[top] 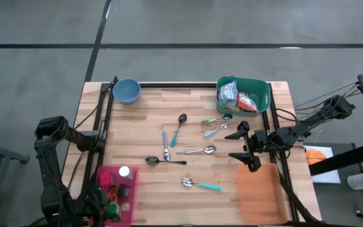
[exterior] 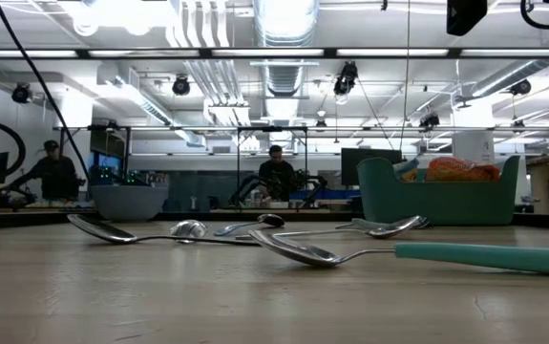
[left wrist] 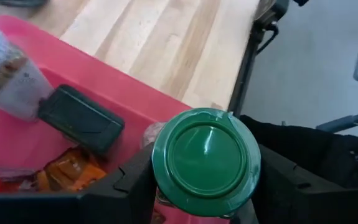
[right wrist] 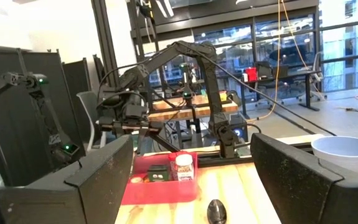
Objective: Pick & Place Food Item
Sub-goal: Put the green seasoning bottle into the pink bin
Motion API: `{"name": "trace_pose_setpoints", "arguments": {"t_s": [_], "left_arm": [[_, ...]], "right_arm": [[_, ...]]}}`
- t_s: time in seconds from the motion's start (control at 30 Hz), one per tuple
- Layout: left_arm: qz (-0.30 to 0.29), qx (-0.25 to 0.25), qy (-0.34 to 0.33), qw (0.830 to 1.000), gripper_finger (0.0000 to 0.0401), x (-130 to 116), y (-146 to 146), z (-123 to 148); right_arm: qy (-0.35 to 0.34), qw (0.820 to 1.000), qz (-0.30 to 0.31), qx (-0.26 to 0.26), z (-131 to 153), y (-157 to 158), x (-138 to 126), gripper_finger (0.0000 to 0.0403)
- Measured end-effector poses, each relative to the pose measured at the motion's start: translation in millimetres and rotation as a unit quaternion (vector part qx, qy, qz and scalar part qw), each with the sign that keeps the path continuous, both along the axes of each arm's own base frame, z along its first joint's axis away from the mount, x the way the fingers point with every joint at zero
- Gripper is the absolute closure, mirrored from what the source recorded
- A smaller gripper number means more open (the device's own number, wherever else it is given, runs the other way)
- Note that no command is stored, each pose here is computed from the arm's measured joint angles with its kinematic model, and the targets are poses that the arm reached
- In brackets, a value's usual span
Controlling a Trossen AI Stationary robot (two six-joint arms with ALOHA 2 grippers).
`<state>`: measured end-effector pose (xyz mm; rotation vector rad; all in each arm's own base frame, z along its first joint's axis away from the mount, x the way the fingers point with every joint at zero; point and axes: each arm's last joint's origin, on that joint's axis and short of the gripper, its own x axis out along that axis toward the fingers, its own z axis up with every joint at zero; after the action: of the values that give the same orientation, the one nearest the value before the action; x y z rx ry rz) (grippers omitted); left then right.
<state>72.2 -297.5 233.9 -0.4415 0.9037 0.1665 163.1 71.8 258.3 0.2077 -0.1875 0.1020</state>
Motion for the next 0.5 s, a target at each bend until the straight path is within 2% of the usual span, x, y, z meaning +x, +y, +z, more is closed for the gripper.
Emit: {"name": "trace_pose_setpoints", "arguments": {"t_s": [0.13, 0.5], "left_arm": [[0.004, -0.011, 0.016, 1.000, 0.0205, -1, 0, -1], [0.006, -0.007, -0.011, 1.000, 0.0205, -1, 1, -12]], "right_arm": [[0.000, 1.000, 0.000, 0.000, 0, 0, 0, 0.0081], [0.000, 1.000, 0.000, 0.000, 0, 0, 0, 0.0081]]}}
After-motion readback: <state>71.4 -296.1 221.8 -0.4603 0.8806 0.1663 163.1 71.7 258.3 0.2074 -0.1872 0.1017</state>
